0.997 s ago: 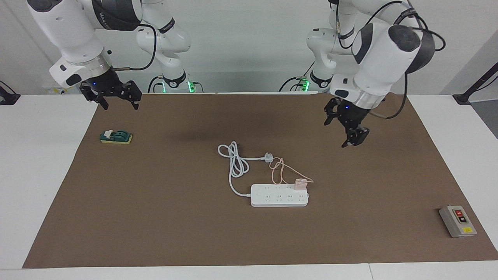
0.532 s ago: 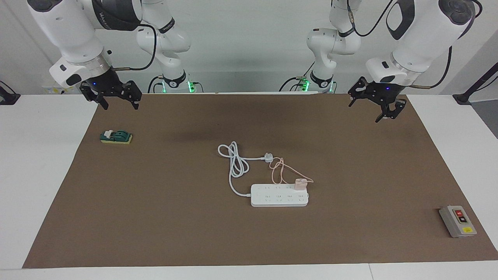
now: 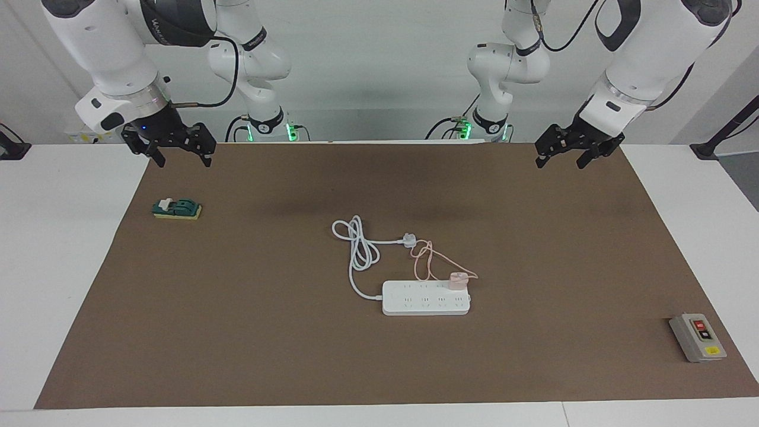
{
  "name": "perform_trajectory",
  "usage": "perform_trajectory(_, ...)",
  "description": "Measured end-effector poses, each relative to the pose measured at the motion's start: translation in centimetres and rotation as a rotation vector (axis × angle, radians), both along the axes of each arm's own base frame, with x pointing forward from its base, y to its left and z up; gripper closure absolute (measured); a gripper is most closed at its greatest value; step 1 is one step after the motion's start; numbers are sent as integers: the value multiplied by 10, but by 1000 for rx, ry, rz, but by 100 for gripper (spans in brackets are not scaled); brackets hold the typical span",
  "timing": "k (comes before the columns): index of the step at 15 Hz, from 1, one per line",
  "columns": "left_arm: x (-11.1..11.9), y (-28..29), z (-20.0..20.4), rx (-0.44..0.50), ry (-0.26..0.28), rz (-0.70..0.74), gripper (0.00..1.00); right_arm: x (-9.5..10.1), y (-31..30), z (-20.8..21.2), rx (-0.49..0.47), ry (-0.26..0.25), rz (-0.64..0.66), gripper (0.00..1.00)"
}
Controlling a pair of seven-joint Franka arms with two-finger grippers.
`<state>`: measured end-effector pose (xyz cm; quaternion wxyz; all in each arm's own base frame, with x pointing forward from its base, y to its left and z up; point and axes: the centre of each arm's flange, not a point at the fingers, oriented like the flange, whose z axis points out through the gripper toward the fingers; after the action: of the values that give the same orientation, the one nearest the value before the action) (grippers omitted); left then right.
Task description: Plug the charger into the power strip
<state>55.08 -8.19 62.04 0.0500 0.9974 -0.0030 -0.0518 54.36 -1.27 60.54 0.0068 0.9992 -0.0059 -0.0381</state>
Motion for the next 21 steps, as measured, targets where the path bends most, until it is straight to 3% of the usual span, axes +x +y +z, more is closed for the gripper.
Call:
perform_trajectory(6,-9,18,0,3,44,37,0,0,0,0,0,0,0,0)
perform_trajectory(17,-6,72,-6,60,54,127,0,0,0,1,0,-2,0,0)
perform_trajectory(21,-8,60,-3,98,43,97,0,0,1,2,0,-4,2,0)
